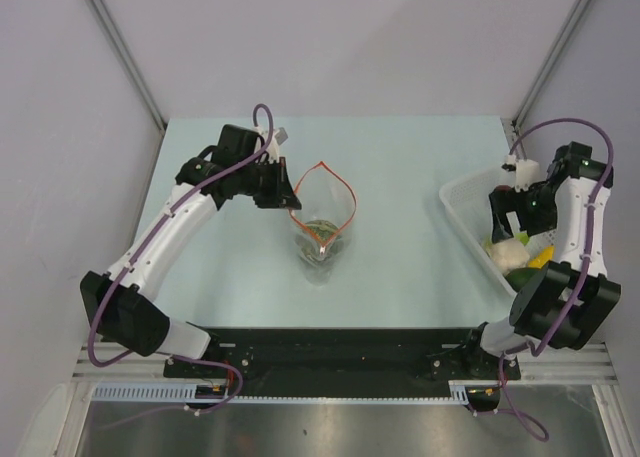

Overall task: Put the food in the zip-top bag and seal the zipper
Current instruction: Adjust the zipper food storage bag at the center of the board, then pick up the fake vegetable from the bin.

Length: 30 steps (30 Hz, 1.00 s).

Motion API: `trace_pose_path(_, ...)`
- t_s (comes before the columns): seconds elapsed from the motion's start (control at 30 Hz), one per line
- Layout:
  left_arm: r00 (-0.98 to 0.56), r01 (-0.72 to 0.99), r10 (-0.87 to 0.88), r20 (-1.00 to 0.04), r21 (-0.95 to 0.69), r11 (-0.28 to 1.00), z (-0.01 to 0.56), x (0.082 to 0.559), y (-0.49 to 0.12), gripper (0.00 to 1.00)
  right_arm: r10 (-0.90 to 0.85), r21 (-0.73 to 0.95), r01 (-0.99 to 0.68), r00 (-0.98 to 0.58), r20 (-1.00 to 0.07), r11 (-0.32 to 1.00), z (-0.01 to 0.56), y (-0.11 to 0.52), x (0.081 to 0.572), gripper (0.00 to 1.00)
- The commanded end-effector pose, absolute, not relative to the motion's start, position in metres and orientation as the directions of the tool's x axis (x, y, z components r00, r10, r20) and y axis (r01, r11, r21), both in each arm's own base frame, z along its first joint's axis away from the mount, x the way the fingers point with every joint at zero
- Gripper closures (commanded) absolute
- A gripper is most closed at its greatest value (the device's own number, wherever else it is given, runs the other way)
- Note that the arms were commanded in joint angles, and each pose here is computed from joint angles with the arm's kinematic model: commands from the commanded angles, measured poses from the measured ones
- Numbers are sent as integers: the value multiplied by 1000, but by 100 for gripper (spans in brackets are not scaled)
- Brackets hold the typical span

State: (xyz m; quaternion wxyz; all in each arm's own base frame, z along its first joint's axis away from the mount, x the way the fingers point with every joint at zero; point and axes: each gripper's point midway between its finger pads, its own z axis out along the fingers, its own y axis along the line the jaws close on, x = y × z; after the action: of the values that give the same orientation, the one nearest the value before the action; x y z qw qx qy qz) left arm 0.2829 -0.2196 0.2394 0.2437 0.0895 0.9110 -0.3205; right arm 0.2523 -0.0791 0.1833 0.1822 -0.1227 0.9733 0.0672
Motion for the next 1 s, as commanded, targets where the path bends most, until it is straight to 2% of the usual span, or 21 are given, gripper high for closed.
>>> trace_pose_path(0.0, -860, 338, 9, -510, -557, 758, 243, 284, -225, 100, -288, -12, -294, -925, -250, 956, 158, -102, 249, 2)
trace_pose_path(0.27, -858, 335, 5, -514, -552, 763, 240, 282, -223, 100, -334, -54, -329, -934, -124, 943, 108, -116, 254, 3)
trace_pose_path(0.6, -863, 329, 9, -505, -549, 768, 233, 281, -222, 100, -335, -46, -332, -939, -79, 942, 55, -120, 268, 13)
trace_pose_path(0.63, -863, 329, 12, -505, -545, 771, 232, 281, -221, 100, -335, -41, -332, -939, -77, 942, 53, -120, 269, 17)
trace_pose_path(0.67, -863, 330, 12, -506, -544, 772, 232, 281, -221, 100, -338, -38, -336, -938, -80, 941, 53, -119, 269, 31)
trace_pose_path(0.73, -863, 331, 15, -505, -541, 773, 231, 281, -221, 100, -339, -52, -335, -934, -111, 941, 63, -120, 270, 44)
trace_pose_path(0.77, -863, 330, 15, -504, -541, 774, 231, 281, -220, 100, -348, -48, -345, -929, -128, 938, 68, -117, 270, 56)
trace_pose_path(0.8, -863, 331, 15, -506, -541, 773, 232, 281, -220, 100, -350, -73, -343, -921, -170, 937, 83, -117, 270, 62)
trace_pose_path(0.83, -863, 332, 16, -505, -543, 772, 232, 280, -221, 100, -353, -76, -345, -916, -189, 936, 89, -116, 270, 75)
trace_pose_path(0.9, -863, 333, 16, -506, -544, 770, 232, 280, -221, 100, -361, -82, -352, -903, -231, 932, 106, -111, 268, 89)
trace_pose_path(0.93, -863, 332, 16, -505, -543, 772, 232, 280, -220, 100, -362, -106, -346, -895, -261, 932, 118, -112, 267, 100)
trace_pose_path(0.97, -863, 333, 17, -505, -543, 771, 232, 280, -221, 100, -356, -102, -342, -891, -282, 934, 126, -109, 267, 100)
